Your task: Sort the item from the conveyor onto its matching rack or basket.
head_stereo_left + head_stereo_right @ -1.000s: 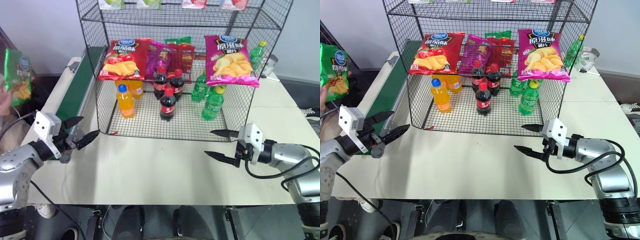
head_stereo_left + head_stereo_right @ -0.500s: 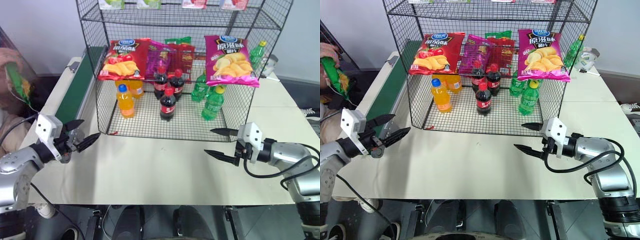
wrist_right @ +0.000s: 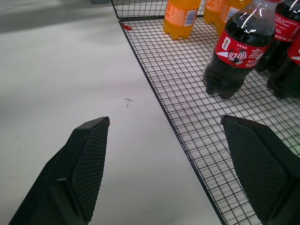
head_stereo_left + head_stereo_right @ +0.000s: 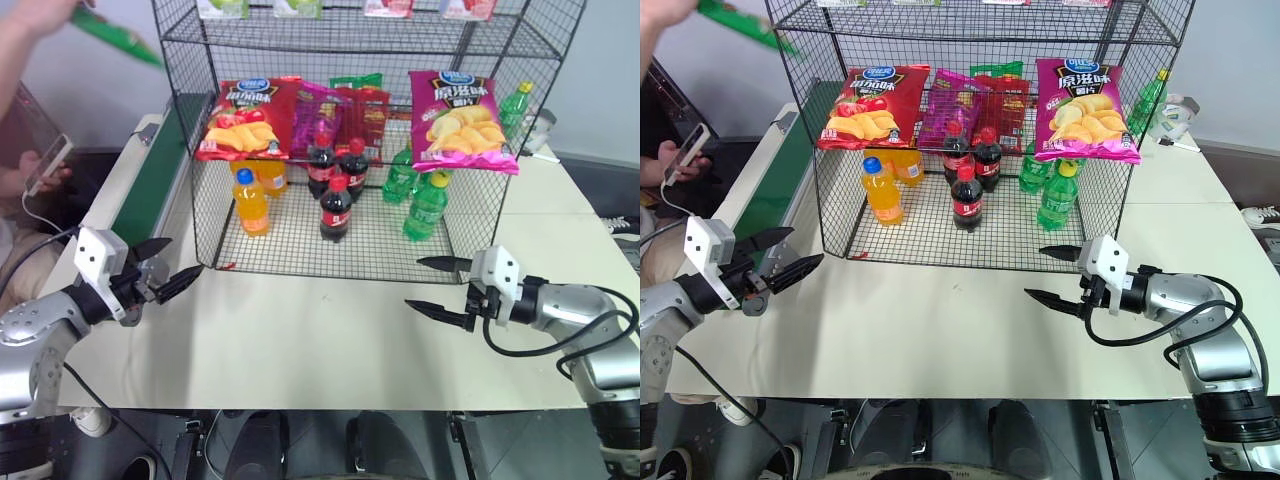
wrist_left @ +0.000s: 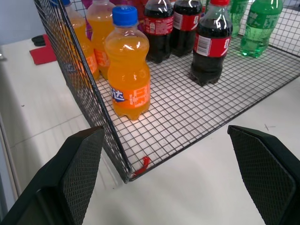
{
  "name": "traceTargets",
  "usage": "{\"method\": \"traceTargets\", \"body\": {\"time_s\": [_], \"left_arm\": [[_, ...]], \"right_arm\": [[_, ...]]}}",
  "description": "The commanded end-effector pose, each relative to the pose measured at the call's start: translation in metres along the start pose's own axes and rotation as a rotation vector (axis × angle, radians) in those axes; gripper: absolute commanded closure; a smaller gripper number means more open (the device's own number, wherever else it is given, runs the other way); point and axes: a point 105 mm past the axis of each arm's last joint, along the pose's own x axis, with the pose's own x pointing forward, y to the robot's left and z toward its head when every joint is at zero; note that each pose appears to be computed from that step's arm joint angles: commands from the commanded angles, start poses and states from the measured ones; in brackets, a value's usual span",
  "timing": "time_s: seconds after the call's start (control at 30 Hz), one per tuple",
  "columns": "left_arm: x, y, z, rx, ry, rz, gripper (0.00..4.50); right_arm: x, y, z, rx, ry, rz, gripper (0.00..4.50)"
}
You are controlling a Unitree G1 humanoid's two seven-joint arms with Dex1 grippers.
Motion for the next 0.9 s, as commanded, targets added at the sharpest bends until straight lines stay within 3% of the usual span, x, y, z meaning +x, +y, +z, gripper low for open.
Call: {"method": "traceTargets", "body": {"time_s": [0.03, 0.3, 0.43, 0.9], "left_arm": [[-0.001, -0.002, 0.007, -0.006, -0.013, -0.038, 0.0], [-0.01, -0.009, 0.002, -0.066, 0.008, -0.1, 0.0], [-0.014, -0.008, 0.009, -0.085, -0.042, -0.097, 0.0], [-0.017, -0.001, 0.014, 0.037, -0.079, -0.028, 0.0]], "right_arm": [[-0.001, -0.004, 0.008, -0.034, -0.023, -0.012, 0.55], [0.001, -0.003, 0.01, -0.029, -0.032, -0.002, 0.55], [0.002, -0.003, 0.01, -0.027, -0.035, 0.002, 0.55], [0.007, -0.005, 0.016, -0.017, -0.063, 0.001, 0.55]]}}
